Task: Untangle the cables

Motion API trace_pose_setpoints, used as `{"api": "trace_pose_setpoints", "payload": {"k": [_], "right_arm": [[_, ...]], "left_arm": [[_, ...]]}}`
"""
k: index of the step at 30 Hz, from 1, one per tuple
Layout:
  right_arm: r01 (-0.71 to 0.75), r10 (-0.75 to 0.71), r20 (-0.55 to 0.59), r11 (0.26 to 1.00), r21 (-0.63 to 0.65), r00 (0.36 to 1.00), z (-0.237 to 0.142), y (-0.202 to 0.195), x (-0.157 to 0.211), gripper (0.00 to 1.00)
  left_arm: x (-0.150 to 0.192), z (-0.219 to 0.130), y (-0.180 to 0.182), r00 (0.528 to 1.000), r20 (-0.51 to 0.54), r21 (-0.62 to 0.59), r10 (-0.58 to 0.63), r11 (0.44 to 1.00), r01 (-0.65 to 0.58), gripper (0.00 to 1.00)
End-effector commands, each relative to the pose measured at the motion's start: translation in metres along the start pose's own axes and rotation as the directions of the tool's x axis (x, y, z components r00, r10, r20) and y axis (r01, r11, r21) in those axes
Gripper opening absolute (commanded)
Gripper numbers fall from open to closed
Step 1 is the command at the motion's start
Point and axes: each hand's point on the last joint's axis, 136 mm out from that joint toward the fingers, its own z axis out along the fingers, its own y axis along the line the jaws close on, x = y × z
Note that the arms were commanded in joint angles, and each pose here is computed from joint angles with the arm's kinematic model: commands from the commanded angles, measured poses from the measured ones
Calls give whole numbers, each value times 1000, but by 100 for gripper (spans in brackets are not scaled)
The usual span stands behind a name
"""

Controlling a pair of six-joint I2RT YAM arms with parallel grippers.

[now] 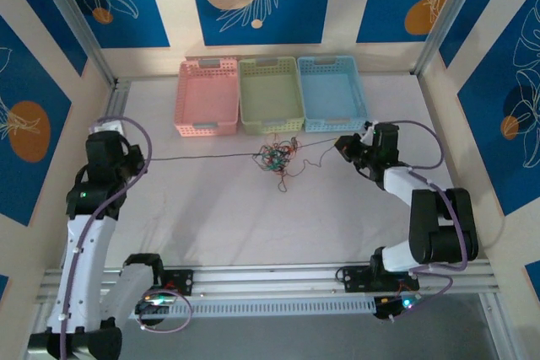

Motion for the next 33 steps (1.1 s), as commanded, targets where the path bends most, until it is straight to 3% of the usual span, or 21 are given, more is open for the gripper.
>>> {"api": "trace_pose_setpoints", "payload": {"k": [1,13,19,27,33], "right_arm": [[-59,38,155,989,133,987,-18,-29,-27,0],[-96,14,272,953,289,962,-53,-61,-46,0],[-75,-6,264,953,294,964,-52,-60,-47,0],[56,-99,199,975,215,975,-34,-28,-42,0],[118,-160,187,969,218,969,-30,-16,-38,0]], "left_arm": [[-9,-10,41,996,71,-178,-49,982,61,0],[-10,-15,64,991,94,-263,-94,958,116,0],[-9,-10,56,991,81,-217,-102,969,118,0],[-17,-6,11,989,95,49,-112,993,108,0],[-34,-19,-36,982,111,322,-152,940,110,0]]}}
